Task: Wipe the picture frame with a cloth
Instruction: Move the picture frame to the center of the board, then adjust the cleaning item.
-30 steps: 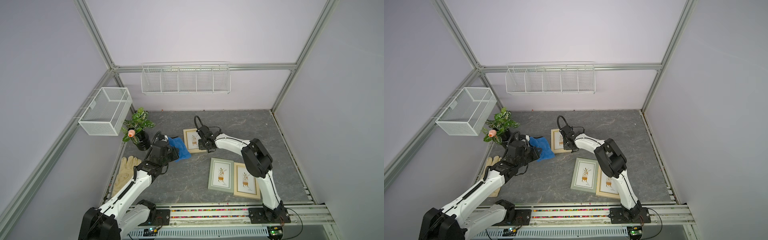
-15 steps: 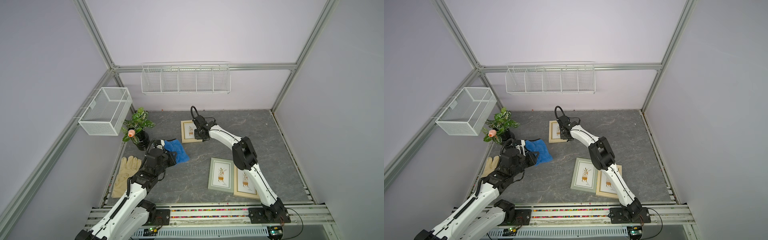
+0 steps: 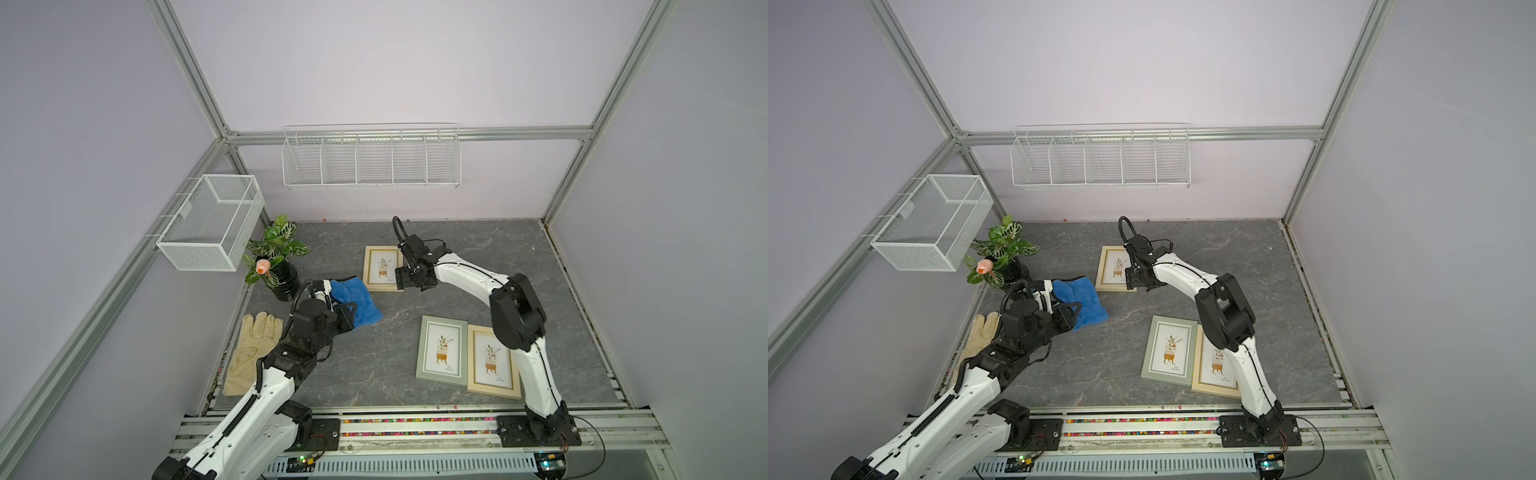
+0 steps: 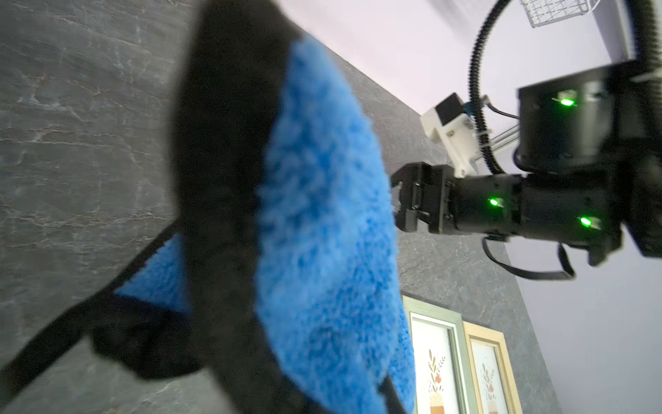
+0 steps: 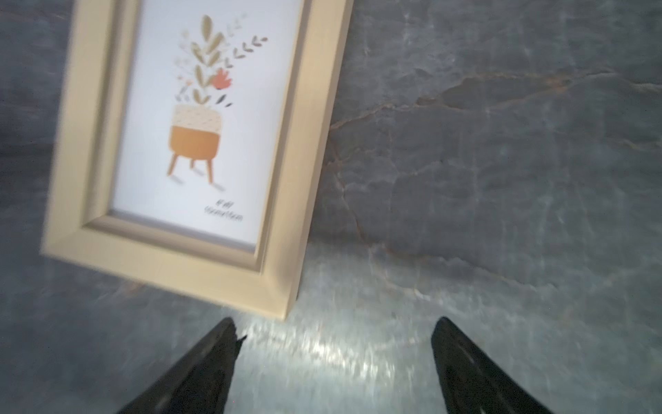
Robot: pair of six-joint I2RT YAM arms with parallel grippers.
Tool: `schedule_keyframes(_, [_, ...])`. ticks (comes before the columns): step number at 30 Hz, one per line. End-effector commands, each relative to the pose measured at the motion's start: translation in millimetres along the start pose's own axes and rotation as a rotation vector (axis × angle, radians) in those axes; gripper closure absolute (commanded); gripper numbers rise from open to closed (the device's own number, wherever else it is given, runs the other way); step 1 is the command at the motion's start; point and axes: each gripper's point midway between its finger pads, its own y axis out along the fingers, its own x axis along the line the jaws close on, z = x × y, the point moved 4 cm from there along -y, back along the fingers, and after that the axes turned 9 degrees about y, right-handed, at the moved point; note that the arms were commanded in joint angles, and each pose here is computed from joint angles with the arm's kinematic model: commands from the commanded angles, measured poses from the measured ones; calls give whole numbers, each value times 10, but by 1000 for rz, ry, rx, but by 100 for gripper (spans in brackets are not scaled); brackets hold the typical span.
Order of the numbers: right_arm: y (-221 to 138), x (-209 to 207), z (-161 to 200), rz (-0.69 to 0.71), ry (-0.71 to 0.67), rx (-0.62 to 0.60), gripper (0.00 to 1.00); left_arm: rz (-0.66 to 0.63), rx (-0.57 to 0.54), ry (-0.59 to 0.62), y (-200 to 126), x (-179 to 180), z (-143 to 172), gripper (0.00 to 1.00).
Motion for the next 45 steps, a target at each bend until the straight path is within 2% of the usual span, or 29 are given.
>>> schedule_keyframes(1, [-569,167,-25,-175,-17,-105,11,81,-37,4,52,-106,-52,100])
schedule_keyframes(5, [-888,101,252,-296,-26,-106,10,176,-52,26,130,-258,-72,100])
schedule_keyframes(10, [-1227,168,622,-493,-36,-88,10,283,-75,111,205,-632,-59,100])
schedule_keyframes(18, [-1564,257,940,-687,-42,-80,9,412,-88,146,294,-946,-9,100])
schedule_keyframes(23, [-1574,284,980,-737,-11,-90,10,491,-78,150,318,-1129,57,100])
schedule_keyframes(30, [-1480,274,1029,-725,-19,-79,14,553,-90,139,263,-1222,45,100])
schedule_keyframes(35, [-1486,316,1055,-753,-38,-63,23,568,-97,137,235,-1233,42,100])
schedule_keyframes(41, [-1438,345,1107,-754,-56,-39,39,590,-109,128,220,-1262,20,100])
schedule_keyframes(45, [-1443,323,1100,-729,-66,-51,55,586,-111,126,227,-1264,10,100])
